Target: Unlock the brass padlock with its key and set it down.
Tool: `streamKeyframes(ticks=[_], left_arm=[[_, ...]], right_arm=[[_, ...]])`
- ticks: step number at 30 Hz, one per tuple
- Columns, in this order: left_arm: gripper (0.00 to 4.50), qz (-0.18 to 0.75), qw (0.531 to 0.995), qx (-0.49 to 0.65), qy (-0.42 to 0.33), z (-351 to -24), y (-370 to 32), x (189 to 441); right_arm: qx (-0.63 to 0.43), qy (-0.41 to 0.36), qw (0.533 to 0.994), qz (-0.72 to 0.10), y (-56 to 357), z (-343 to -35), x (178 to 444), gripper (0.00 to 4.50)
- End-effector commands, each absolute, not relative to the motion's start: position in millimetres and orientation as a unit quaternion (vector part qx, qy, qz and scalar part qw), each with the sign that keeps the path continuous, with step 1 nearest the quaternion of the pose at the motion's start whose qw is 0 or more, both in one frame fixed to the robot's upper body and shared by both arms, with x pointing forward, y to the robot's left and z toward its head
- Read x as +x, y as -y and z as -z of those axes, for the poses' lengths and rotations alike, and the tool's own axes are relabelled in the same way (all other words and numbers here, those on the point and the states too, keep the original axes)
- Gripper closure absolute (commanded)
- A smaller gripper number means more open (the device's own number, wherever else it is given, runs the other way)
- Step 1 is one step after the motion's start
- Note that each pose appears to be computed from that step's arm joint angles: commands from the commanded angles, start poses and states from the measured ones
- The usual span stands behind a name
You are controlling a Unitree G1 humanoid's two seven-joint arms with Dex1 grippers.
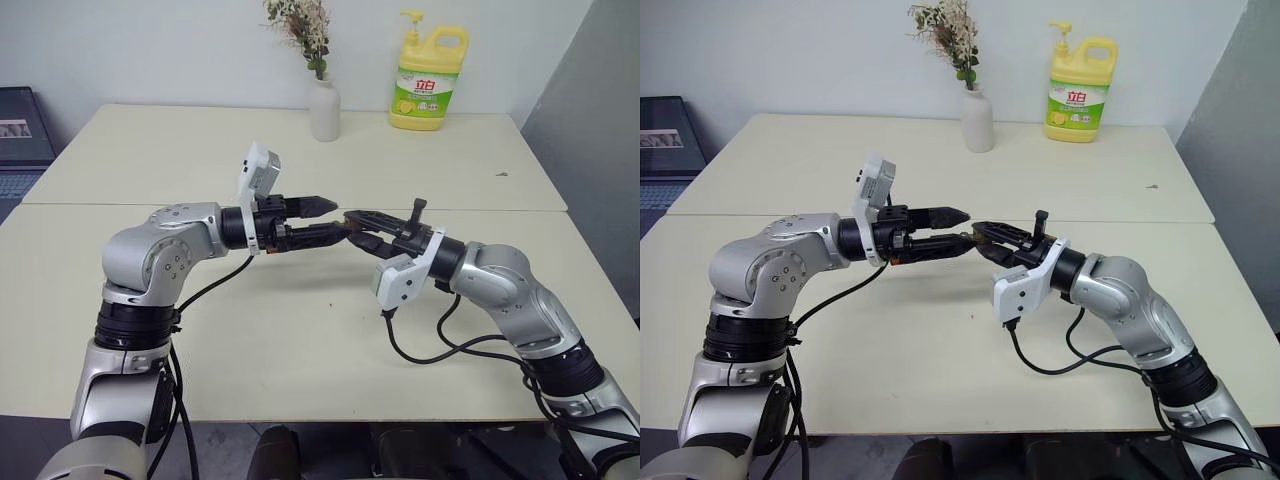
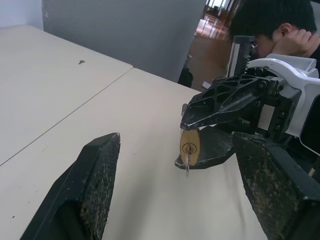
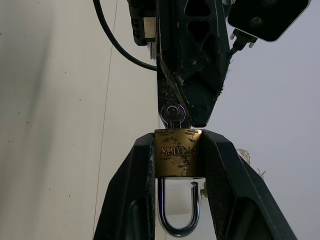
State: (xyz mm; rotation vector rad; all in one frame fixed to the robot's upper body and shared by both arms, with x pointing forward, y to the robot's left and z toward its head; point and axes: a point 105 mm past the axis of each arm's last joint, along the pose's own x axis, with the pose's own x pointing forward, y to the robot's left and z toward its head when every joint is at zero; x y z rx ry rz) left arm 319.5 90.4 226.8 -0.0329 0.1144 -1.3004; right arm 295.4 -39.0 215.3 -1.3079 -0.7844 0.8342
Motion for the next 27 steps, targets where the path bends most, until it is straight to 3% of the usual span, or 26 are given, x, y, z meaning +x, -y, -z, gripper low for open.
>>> streamKeyframes(ticks=[1, 4, 15, 27], left_arm=[[0.77, 0.615, 0.788, 0.001, -0.028, -240.1, -82.2, 314.7], [0.77, 0.621, 0.783, 0.006, -0.032, -238.7, -79.4, 313.8], [4.23, 0.628, 0.777, 0.012, -0.046, -230.9, -73.3, 315.6], [4.33, 0.629, 0.776, 0.013, -0.051, -226.1, -75.9, 318.3]], right_arm=[[-0.570, 0.368, 0.642, -0.357, 38.4, -228.4, 289.3, 3.57], [-0.570, 0.368, 0.642, -0.357, 38.1, -228.8, 289.0, 3.57], [-0.568, 0.373, 0.641, -0.358, 34.0, -231.1, 287.1, 3.57], [-0.566, 0.355, 0.651, -0.361, 37.7, -229.0, 290.0, 3.57]])
